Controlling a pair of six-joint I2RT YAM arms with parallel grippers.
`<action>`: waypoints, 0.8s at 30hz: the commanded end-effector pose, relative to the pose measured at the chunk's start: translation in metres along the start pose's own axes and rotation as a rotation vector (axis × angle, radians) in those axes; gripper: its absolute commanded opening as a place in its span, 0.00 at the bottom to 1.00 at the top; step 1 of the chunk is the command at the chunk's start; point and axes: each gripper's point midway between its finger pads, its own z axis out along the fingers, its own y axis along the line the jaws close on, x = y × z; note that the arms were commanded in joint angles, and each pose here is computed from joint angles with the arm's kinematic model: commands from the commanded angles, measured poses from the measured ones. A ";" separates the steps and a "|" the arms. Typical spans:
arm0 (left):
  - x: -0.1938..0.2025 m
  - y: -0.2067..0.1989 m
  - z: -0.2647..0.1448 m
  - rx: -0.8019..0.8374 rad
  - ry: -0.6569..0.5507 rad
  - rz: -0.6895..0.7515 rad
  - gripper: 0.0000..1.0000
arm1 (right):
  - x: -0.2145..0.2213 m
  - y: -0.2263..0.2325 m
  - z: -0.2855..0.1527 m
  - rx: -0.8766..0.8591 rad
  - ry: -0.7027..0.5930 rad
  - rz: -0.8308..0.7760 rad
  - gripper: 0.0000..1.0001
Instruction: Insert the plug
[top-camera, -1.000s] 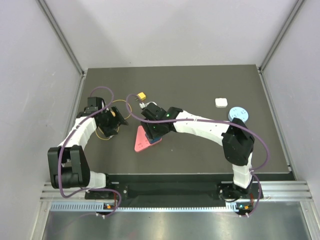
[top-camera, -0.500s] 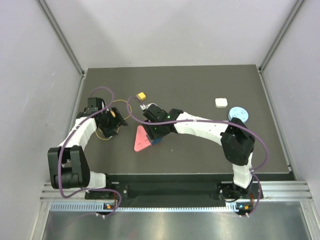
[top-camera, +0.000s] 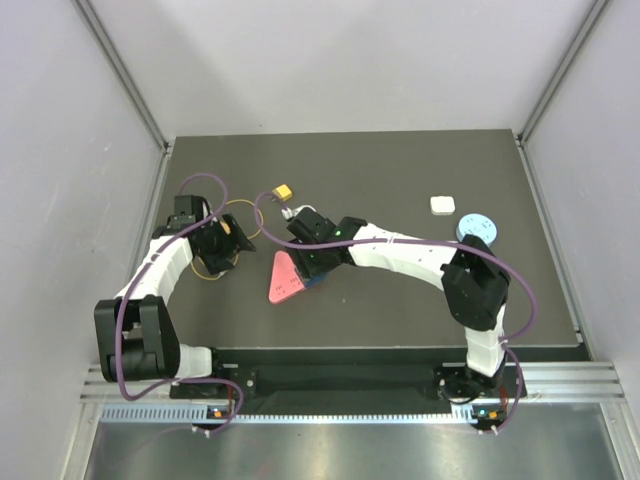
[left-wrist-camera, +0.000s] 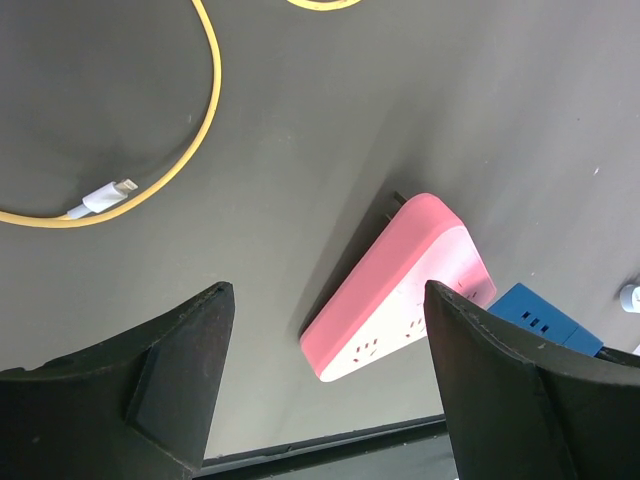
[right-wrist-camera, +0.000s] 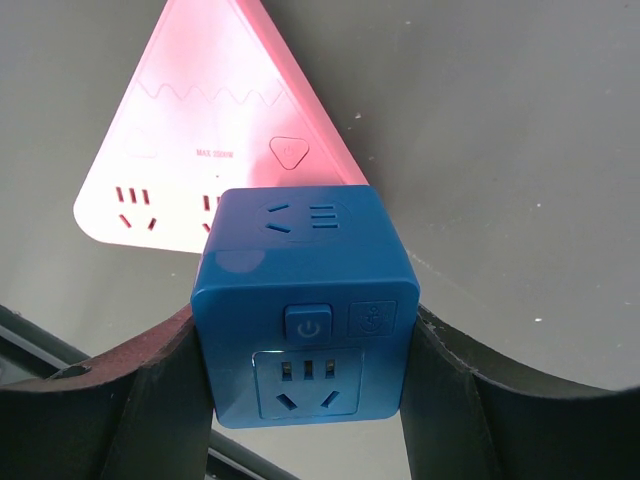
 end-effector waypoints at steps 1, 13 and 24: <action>-0.003 -0.004 -0.004 0.020 -0.023 0.027 0.81 | -0.013 -0.009 -0.004 0.024 -0.045 0.007 0.00; -0.003 -0.003 -0.005 0.017 -0.025 0.027 0.81 | -0.017 -0.016 -0.003 0.054 -0.081 -0.015 0.00; -0.002 -0.005 -0.008 0.027 -0.035 0.038 0.81 | -0.036 -0.012 -0.031 0.034 -0.129 -0.028 0.00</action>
